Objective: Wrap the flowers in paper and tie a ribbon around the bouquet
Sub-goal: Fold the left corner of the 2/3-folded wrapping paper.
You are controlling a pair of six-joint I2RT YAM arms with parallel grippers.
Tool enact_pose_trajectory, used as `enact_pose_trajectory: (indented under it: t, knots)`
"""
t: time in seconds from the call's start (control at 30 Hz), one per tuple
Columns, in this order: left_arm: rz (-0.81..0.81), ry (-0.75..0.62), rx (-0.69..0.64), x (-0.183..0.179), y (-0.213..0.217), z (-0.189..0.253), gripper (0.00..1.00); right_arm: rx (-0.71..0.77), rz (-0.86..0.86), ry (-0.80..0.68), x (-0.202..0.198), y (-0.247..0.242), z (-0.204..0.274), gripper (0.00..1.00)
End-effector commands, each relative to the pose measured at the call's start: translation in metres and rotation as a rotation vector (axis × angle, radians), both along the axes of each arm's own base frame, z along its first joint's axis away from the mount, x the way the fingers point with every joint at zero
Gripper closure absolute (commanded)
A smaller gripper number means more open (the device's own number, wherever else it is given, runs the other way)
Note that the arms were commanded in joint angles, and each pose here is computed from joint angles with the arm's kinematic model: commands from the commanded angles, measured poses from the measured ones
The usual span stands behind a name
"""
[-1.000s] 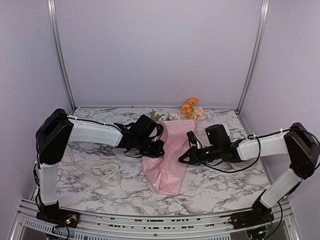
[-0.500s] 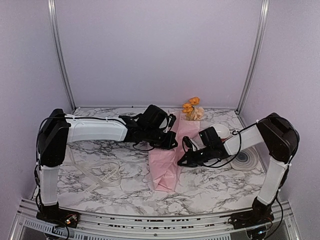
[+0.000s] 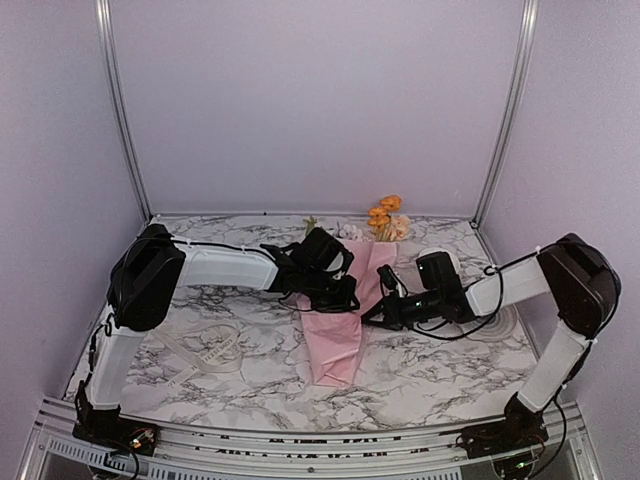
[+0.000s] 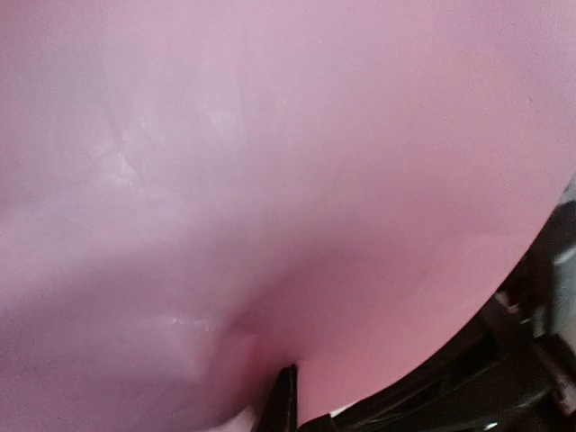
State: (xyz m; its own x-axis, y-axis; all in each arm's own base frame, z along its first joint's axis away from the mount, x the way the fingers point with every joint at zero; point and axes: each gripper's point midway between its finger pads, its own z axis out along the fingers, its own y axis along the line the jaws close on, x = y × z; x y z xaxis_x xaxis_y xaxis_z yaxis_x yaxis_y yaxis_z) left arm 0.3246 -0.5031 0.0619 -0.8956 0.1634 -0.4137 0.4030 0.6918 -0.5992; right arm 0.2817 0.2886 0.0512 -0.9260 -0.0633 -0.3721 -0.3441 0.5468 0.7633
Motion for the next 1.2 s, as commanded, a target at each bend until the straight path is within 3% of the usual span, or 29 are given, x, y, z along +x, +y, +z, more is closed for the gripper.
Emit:
enact_pose_trajectory:
  t: [0.0,0.1,0.23,0.37,0.5,0.67,0.77,1.17]
  knots:
    - [-0.004,0.034,0.003,-0.001,-0.003,-0.004,1.00,0.051,-0.107,-0.062,0.030,-0.027,0.034,0.86]
    - [0.001,0.025,0.015,0.000,-0.001,-0.005,1.00,-0.009,-0.176,-0.046,0.049,-0.049,0.022,0.77]
    - [0.008,0.017,0.035,0.002,0.002,-0.006,1.00,-0.112,-0.206,-0.065,0.072,-0.059,0.007,0.58]
    - [0.005,0.003,0.039,0.004,0.001,-0.002,1.00,-0.139,-0.199,-0.030,0.078,-0.058,-0.010,0.54]
    - [-0.014,-0.021,0.035,0.004,-0.006,0.005,1.00,-0.085,-0.162,0.022,0.076,-0.046,-0.021,0.62]
    - [-0.042,-0.046,0.020,0.003,-0.021,0.017,1.00,0.016,-0.137,0.072,0.070,-0.026,-0.019,0.88]
    - [-0.061,-0.052,0.005,0.001,-0.031,0.024,1.00,0.057,-0.090,0.078,0.066,-0.005,-0.014,0.97]
    - [-0.038,-0.006,0.076,0.004,-0.011,-0.006,1.00,0.142,-0.111,0.033,0.070,-0.003,0.018,1.00]
